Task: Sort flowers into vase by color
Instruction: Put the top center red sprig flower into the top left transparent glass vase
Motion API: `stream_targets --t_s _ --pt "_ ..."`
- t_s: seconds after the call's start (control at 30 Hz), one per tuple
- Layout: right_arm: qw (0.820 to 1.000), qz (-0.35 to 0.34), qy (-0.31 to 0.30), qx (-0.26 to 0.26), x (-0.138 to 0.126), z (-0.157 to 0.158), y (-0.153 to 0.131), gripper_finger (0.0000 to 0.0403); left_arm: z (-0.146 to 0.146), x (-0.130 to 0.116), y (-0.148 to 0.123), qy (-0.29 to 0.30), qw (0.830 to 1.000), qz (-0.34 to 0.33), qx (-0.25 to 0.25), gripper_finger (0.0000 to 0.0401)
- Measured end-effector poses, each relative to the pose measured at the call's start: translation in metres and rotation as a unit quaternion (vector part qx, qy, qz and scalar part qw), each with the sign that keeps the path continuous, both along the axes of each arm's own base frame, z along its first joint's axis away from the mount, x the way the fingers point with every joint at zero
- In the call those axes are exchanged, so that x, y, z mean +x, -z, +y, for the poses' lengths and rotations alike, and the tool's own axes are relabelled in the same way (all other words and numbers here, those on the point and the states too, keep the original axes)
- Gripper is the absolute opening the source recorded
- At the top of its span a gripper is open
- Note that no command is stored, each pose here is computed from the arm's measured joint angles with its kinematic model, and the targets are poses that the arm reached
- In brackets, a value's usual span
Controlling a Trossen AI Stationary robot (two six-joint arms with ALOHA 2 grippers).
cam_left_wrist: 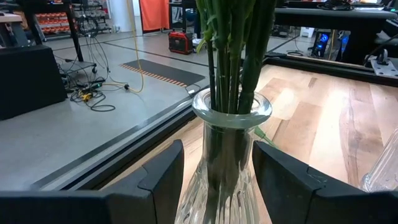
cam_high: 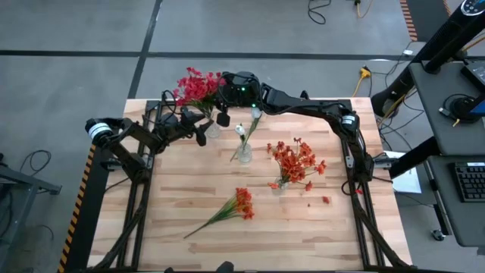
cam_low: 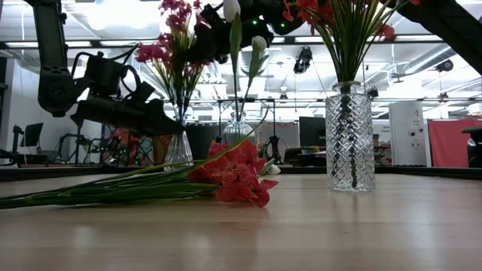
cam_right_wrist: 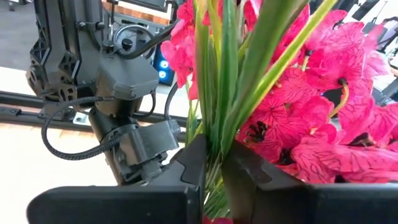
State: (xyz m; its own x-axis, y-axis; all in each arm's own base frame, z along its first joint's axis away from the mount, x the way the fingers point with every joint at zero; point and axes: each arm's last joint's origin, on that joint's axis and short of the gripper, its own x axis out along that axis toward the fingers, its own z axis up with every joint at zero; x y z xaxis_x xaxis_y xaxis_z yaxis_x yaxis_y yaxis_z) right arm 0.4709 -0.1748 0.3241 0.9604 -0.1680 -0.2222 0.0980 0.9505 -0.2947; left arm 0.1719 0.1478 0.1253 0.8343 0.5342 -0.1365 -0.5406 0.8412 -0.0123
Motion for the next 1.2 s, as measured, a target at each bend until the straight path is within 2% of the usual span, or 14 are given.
stream_targets --t_s 1.2 --pt "0.999 0.038 -0.01 0.019 -0.003 -0.002 0.011 0.0032 0.0 0.0 0.0 0.0 1.0 -0.001 0.001 0.0174"
